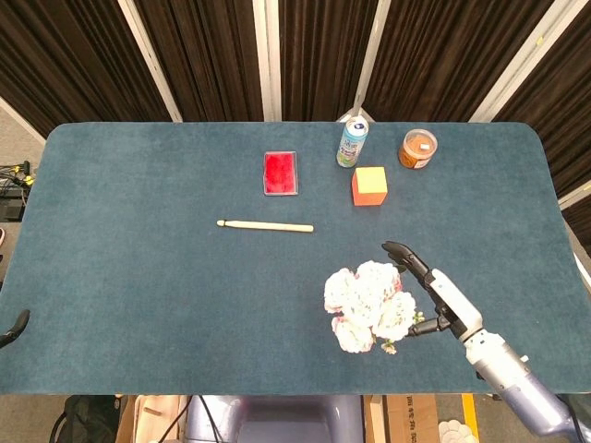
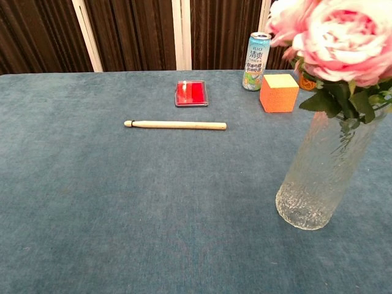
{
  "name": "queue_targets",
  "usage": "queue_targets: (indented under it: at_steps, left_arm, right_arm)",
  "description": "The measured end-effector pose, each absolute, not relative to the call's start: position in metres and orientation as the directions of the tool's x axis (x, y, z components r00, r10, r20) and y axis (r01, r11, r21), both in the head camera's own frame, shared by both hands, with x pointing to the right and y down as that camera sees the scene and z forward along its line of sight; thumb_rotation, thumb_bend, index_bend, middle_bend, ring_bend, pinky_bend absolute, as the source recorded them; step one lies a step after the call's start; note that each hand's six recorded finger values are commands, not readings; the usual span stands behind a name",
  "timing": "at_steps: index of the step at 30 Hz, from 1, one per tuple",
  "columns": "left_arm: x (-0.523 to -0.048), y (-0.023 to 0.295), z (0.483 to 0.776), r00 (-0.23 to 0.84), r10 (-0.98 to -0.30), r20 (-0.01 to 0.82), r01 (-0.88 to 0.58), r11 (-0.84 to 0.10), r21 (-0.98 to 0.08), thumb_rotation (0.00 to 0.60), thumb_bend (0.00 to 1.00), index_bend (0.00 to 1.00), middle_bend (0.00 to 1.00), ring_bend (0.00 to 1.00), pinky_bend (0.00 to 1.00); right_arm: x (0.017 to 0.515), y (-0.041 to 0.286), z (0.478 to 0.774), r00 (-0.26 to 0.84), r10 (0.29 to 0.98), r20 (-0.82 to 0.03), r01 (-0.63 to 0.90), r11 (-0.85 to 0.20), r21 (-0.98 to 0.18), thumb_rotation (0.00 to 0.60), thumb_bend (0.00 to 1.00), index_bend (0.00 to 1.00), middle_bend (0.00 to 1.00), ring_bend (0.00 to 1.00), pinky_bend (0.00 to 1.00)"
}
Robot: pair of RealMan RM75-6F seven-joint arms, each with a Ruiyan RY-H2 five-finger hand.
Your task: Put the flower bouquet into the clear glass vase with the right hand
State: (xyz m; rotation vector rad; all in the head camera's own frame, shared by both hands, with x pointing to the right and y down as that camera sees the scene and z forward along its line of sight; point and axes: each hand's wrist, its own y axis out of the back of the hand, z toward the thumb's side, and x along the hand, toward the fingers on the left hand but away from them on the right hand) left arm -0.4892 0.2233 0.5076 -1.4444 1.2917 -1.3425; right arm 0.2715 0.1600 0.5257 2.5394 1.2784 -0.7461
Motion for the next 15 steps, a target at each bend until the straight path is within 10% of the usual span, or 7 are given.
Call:
queue_targets:
  at_steps: [15]
  left_arm:
    - [-0.493,0.224,0.505,-0.080,-0.975,0.209,-0.188,-0.192,-0.963,0.600,0.34,0.13,0.00,0.00,0.11]
  right_arm:
    - [0.338,0.161,0.501,0.393,0.717,-0.575,0.702,-0.638,-0.316,0.600,0.00,0.11,0.08,0.09,0.00]
